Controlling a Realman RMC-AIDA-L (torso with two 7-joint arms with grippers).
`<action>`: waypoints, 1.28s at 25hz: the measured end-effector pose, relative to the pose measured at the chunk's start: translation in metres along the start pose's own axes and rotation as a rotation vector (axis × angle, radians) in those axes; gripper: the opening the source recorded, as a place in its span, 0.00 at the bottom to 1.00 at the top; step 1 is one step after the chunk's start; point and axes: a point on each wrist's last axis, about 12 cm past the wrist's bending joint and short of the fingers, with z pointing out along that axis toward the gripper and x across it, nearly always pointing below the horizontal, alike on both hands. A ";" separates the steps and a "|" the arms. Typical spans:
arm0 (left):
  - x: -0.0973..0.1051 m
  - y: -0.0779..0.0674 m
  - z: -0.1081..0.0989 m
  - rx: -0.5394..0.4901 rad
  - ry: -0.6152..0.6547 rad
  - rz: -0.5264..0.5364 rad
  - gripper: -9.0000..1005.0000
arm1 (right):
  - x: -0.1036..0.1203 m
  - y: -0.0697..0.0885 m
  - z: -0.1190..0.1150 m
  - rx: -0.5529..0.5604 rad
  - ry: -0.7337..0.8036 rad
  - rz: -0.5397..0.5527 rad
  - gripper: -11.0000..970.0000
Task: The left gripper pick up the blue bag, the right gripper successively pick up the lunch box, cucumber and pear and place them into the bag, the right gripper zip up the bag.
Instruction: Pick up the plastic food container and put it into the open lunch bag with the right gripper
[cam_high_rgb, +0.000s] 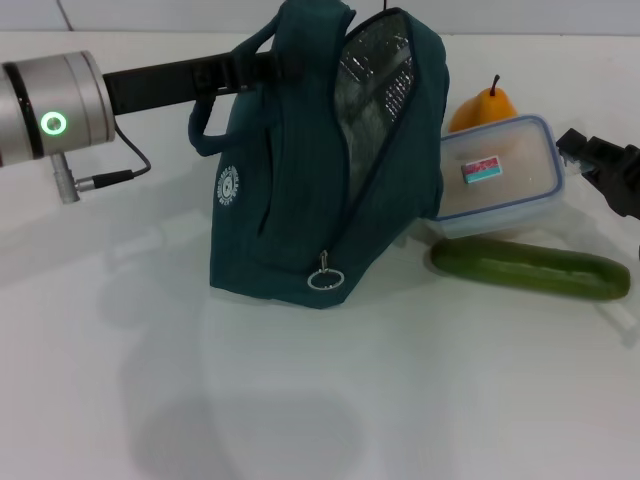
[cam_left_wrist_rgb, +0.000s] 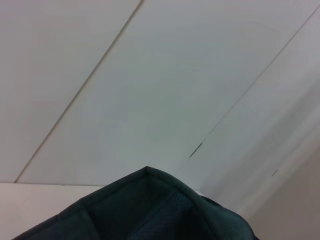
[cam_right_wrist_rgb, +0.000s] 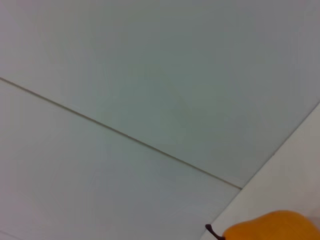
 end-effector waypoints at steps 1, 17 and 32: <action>0.000 0.000 0.000 0.000 0.000 -0.001 0.05 | 0.000 0.000 0.000 -0.003 -0.004 0.005 0.13; 0.004 0.002 -0.003 0.002 0.000 -0.007 0.05 | 0.000 -0.003 -0.025 -0.050 -0.113 0.123 0.11; 0.006 0.002 -0.004 0.005 0.005 0.000 0.05 | 0.000 -0.006 -0.060 -0.098 -0.242 0.219 0.11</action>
